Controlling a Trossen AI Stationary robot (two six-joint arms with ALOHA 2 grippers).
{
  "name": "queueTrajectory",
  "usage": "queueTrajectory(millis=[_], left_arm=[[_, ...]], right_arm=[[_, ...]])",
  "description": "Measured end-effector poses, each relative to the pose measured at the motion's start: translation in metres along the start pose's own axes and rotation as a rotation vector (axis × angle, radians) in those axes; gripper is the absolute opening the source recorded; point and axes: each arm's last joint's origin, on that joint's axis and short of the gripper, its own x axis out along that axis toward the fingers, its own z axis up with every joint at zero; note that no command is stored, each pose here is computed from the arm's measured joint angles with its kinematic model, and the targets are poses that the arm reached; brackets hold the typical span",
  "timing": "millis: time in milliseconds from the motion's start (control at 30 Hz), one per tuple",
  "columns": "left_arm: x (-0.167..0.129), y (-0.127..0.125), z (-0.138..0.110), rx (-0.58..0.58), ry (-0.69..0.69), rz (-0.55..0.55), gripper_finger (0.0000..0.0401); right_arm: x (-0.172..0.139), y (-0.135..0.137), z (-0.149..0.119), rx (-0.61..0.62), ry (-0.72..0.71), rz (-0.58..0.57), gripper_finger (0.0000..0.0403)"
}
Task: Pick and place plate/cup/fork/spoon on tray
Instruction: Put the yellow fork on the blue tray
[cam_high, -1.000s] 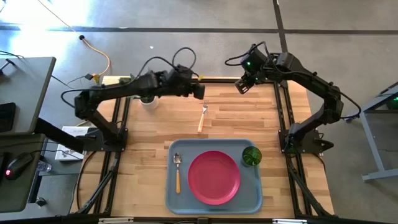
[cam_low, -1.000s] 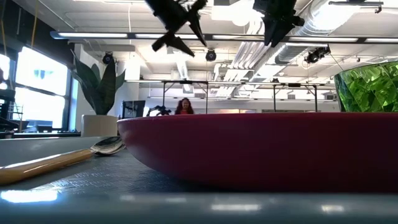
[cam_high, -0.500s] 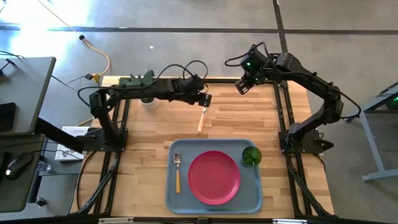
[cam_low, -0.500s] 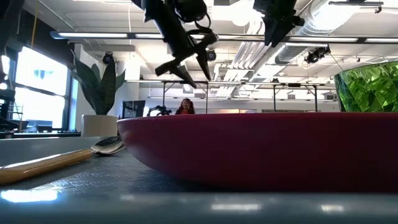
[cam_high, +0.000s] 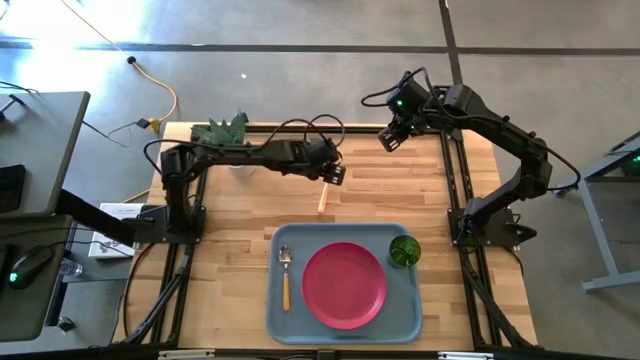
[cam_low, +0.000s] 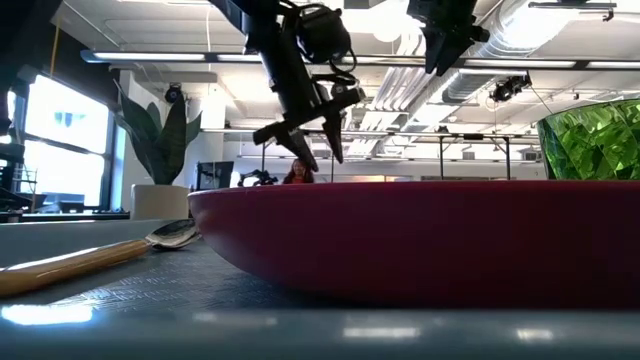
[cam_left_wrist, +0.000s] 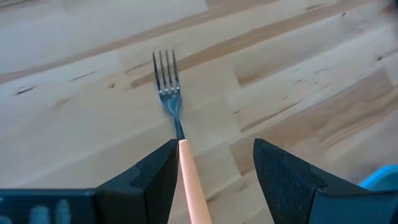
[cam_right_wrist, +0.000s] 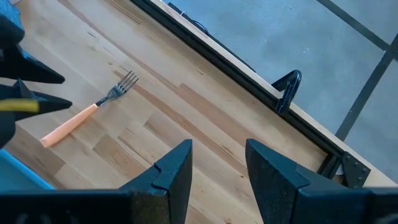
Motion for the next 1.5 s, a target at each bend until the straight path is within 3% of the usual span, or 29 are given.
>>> queueTrajectory(millis=[667, 1167, 1500], left_arm=[[0.049, -0.004, -0.033, 0.059, 0.078, 0.105, 0.0195], [0.075, -0.001, -0.045, 0.059, 0.115, 0.147, 0.0195], [0.086, 0.004, -0.049, 0.119, 0.145, 0.183, 0.0195]], right_arm=[[0.0, 0.0, 0.001, 0.004, -0.006, -0.003, 0.0139], [0.0, 0.0, 0.001, 0.005, -0.009, -0.001, 0.0139], [0.0, 0.0, 0.001, 0.003, -0.008, -0.001, 0.0139]])
